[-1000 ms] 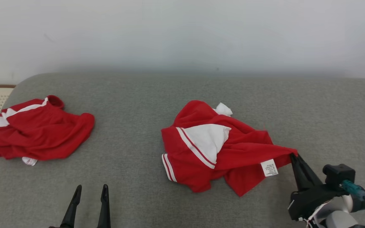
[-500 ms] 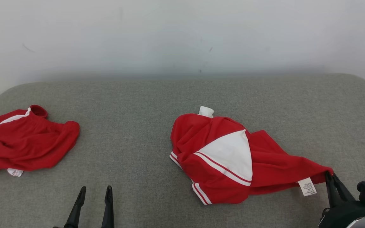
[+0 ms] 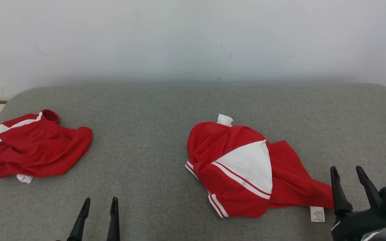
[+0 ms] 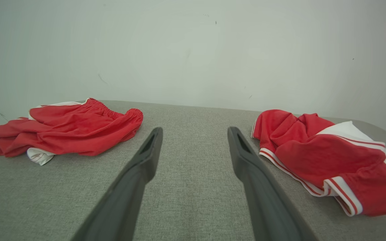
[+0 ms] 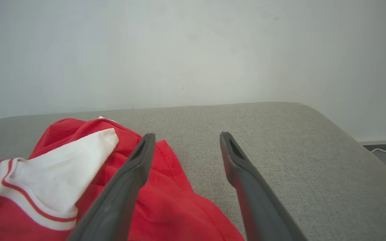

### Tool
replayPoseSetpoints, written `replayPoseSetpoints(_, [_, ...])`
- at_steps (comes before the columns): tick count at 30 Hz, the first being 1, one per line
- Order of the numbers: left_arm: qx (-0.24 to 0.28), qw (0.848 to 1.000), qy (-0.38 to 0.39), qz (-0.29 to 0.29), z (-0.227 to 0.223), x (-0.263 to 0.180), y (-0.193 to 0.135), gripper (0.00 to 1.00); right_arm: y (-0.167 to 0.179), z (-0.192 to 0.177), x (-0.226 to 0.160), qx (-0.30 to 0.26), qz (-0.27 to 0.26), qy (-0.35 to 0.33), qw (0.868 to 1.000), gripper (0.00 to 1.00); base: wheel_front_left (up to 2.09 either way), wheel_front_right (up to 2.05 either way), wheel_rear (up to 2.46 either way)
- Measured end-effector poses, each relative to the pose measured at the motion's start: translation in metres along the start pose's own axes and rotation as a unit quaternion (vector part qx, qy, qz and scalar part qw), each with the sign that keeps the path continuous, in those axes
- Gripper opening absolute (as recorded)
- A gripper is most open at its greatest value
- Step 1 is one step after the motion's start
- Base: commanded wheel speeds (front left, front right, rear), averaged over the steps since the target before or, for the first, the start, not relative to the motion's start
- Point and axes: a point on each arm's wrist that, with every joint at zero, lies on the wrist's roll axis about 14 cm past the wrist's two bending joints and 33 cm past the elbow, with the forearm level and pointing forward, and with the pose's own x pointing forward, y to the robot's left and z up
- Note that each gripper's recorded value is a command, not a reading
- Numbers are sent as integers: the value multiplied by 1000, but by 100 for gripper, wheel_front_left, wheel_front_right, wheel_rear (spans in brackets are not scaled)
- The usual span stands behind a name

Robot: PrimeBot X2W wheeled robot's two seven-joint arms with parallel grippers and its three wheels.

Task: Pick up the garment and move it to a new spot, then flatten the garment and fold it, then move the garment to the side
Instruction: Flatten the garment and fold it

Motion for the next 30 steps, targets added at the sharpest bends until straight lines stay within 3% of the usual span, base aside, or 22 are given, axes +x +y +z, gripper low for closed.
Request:
replayPoseSetpoints(5, [1, 1000, -3, 2, 2, 0, 1, 100, 18, 19, 3, 20, 13, -63, 998, 100, 0, 0, 0])
replayPoseSetpoints(14, [-14, 1000, -1, -11, 1, -1, -7, 100, 32, 14, 0, 37, 20, -72, 997, 100, 0, 0, 0])
replayPoseSetpoints(21, [-51, 991, 25, -122, -14, -1, -69, 100, 34, 12, 4, 38, 22, -72, 996, 100, 0, 0, 0])
replayPoseSetpoints(30, [-91, 957, 93, -258, -51, -10, -152, 100, 30, 12, 3, 44, 13, -73, 996, 100, 0, 0, 0])
